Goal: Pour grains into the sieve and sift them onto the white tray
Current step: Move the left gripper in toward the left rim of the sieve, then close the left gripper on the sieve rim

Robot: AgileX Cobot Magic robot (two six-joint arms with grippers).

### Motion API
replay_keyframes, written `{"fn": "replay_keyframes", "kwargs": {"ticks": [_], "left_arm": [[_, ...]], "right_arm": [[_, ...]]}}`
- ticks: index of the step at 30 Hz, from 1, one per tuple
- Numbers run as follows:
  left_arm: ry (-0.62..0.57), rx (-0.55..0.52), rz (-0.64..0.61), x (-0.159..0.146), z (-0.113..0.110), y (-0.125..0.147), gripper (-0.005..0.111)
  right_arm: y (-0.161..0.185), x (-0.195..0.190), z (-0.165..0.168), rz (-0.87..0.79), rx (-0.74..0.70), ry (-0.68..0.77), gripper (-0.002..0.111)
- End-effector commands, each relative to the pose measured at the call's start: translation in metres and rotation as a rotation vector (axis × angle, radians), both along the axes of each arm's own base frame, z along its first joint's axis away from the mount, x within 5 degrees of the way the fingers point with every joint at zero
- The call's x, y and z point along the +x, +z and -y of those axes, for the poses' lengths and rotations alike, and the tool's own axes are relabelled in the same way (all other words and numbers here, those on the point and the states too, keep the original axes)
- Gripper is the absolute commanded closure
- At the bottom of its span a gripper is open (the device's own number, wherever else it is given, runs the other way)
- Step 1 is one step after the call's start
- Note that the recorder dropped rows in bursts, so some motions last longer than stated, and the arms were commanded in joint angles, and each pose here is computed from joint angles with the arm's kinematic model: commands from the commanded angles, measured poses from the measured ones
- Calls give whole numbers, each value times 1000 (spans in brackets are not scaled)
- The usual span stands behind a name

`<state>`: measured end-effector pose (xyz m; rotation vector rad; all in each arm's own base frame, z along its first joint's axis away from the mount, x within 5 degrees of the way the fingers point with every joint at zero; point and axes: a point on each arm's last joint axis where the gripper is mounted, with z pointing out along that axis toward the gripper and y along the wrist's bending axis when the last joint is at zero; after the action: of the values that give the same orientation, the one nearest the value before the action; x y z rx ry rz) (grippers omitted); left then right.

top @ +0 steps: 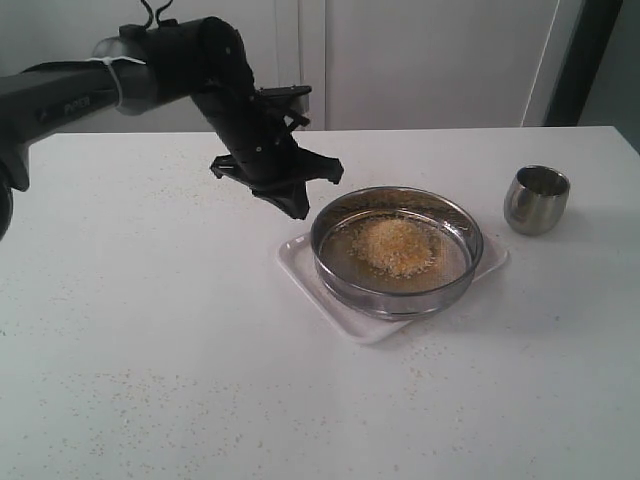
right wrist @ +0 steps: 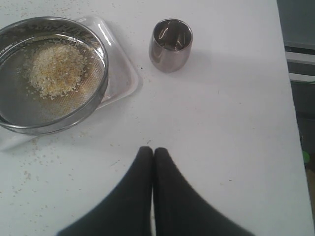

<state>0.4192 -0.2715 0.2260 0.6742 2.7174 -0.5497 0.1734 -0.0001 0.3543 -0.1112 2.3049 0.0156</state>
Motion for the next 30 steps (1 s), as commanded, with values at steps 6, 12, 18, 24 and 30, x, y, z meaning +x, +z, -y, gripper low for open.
{"fn": "replay_keyframes", "kwargs": {"ticks": [6, 12, 18, 24, 30], "left_arm": [[-40, 6, -37, -2, 10, -18, 58], [-45, 13, -47, -2, 15, -29, 58], [-29, 10, -38, 1, 16, -35, 58], [5, 2, -51, 3, 17, -43, 58], [49, -2, -79, 4, 19, -49, 58]], "right_arm": [[1, -1, 2, 16, -2, -14, 108], [1, -1, 2, 16, -2, -14, 108], [1, -1, 2, 16, -2, -14, 108], [1, -1, 2, 16, -2, -14, 108], [1, -1, 2, 16, -2, -14, 108]]}}
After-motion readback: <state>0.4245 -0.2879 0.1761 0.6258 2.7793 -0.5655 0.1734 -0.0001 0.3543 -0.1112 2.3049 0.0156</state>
